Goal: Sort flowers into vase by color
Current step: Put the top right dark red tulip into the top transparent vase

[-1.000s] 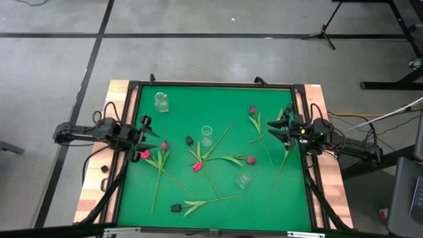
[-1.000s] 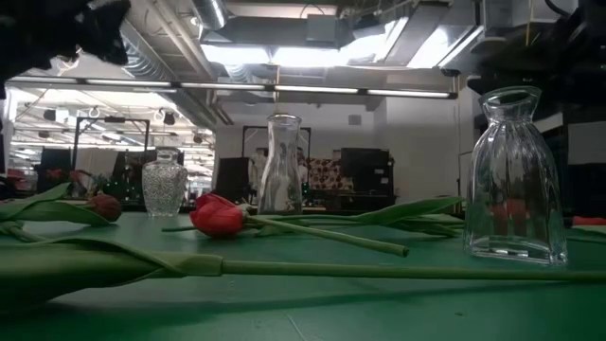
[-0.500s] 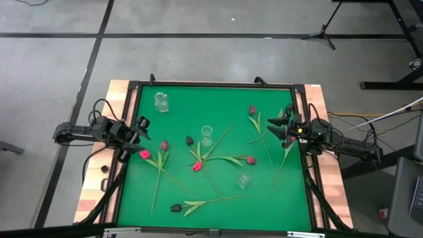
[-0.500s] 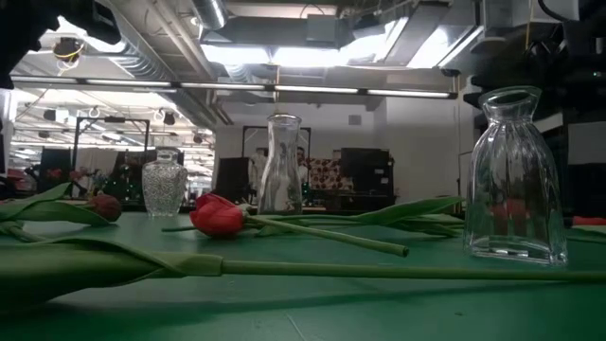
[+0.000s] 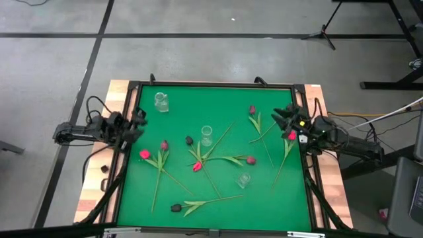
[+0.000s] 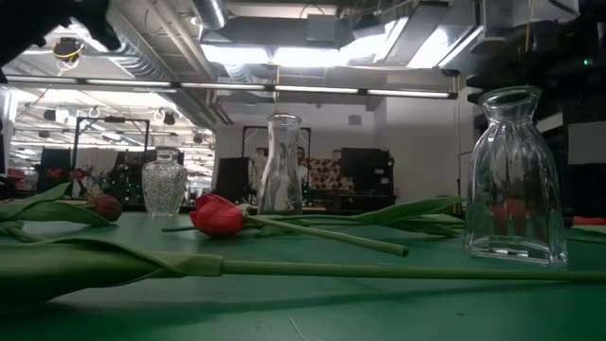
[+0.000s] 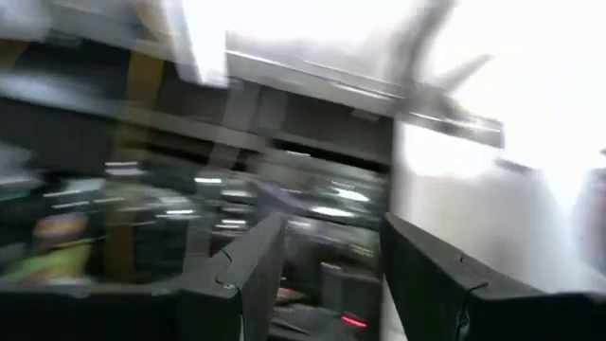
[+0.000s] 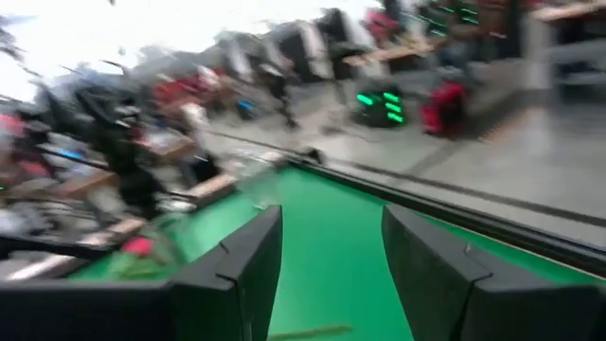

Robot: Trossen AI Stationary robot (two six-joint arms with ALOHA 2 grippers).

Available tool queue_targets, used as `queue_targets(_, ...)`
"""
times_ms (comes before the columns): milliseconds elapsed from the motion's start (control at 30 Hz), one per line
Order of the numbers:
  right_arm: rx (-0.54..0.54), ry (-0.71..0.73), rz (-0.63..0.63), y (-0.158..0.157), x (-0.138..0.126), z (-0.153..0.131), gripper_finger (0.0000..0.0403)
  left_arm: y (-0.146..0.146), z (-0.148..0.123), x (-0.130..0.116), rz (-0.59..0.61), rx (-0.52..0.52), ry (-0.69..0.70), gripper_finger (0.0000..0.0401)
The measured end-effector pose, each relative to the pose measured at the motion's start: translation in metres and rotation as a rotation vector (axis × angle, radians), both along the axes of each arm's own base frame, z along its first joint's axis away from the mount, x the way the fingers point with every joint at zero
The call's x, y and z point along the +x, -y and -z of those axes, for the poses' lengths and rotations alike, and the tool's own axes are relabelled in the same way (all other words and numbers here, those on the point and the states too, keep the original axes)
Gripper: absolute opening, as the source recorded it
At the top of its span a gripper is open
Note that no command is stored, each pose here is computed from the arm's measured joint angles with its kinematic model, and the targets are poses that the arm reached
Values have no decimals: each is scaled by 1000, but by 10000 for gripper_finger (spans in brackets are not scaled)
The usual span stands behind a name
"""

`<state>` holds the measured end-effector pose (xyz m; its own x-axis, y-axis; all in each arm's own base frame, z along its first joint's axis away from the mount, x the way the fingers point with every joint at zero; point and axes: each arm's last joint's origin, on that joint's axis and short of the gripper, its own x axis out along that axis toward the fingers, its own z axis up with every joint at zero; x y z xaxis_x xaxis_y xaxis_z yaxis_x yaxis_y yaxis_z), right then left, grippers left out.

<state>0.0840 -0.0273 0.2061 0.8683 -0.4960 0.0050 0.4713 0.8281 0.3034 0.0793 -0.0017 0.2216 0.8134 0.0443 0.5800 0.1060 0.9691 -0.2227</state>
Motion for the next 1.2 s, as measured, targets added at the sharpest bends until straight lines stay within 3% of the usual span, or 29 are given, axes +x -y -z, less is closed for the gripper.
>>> queue_targets(200,50,-233,83,1,-4,-32,184,-7,10,7,-212,-174,-123,172)
queue_targets(367,106,-461,120,5,9,-43,184,-10,8,13,-291,-246,-229,172)
queue_targets(533,153,-626,77,10,36,-33,193,-9,-4,20,-289,-228,-326,172)
queue_targets(733,172,-823,104,18,70,-7,262,-7,-18,35,-286,-156,-486,172)
queue_targets(900,215,-891,145,22,86,11,300,-7,-32,46,-295,-118,-549,172)
queue_targets(1200,276,-943,165,25,100,30,303,-6,-39,58,-308,-81,-741,172)
